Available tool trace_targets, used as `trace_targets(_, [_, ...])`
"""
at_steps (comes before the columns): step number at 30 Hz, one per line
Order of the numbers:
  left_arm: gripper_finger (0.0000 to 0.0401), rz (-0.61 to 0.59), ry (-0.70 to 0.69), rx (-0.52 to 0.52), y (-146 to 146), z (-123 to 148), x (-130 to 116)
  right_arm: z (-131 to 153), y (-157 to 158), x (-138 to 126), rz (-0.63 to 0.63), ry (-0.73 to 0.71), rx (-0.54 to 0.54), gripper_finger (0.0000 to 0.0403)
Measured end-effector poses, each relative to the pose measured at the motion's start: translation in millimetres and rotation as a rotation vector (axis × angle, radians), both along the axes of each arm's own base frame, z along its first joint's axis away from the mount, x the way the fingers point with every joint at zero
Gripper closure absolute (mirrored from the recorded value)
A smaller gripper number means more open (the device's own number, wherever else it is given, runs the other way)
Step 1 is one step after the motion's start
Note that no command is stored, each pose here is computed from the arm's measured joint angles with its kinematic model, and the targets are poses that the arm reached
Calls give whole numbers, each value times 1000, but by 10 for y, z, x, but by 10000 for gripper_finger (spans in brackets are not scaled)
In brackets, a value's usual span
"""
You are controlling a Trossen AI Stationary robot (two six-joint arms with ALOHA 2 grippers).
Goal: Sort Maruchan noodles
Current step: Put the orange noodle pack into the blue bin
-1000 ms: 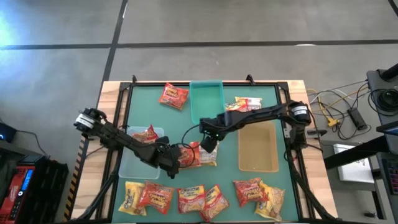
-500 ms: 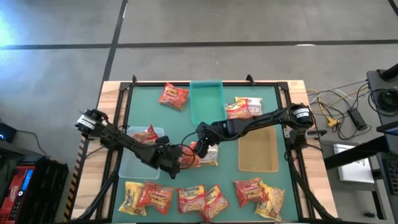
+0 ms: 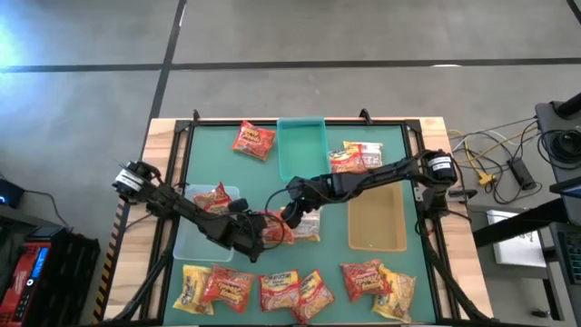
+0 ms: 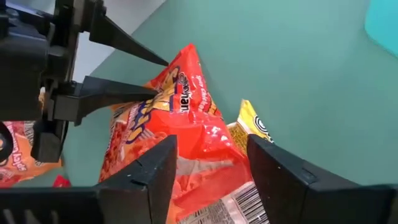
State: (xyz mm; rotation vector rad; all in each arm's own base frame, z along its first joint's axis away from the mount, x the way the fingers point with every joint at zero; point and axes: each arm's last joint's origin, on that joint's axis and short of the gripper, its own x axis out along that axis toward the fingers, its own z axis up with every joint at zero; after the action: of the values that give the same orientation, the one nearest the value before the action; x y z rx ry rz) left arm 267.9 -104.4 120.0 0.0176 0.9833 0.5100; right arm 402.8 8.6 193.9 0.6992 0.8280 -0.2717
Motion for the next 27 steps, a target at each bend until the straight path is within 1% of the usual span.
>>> trace_targets(5, [259, 1, -12, 7, -6, 0, 5, -39, -3, -18, -1, 16, 30, 194])
trace_targets(8, [259, 1, -14, 7, -7, 1, 6, -39, -12, -27, 19, 23, 10, 187])
trace_targets(11, [259, 1, -17, 6, -8, 2, 8, -29, -47, -38, 33, 35, -10, 188])
trace_targets(14, [259, 2, -29, 0, -13, 5, 19, 2, -80, -34, 25, 43, -8, 191])
trace_targets(21, [259, 1, -46, -8, -19, 9, 34, 22, -63, -44, 43, 72, -18, 193])
trace_targets(25, [259, 1, -46, -8, -19, 10, 34, 22, -55, -44, -17, 76, 36, 193])
trace_targets(27, [259, 2, -47, -7, -19, 10, 34, 23, -73, -49, -20, 81, 53, 193])
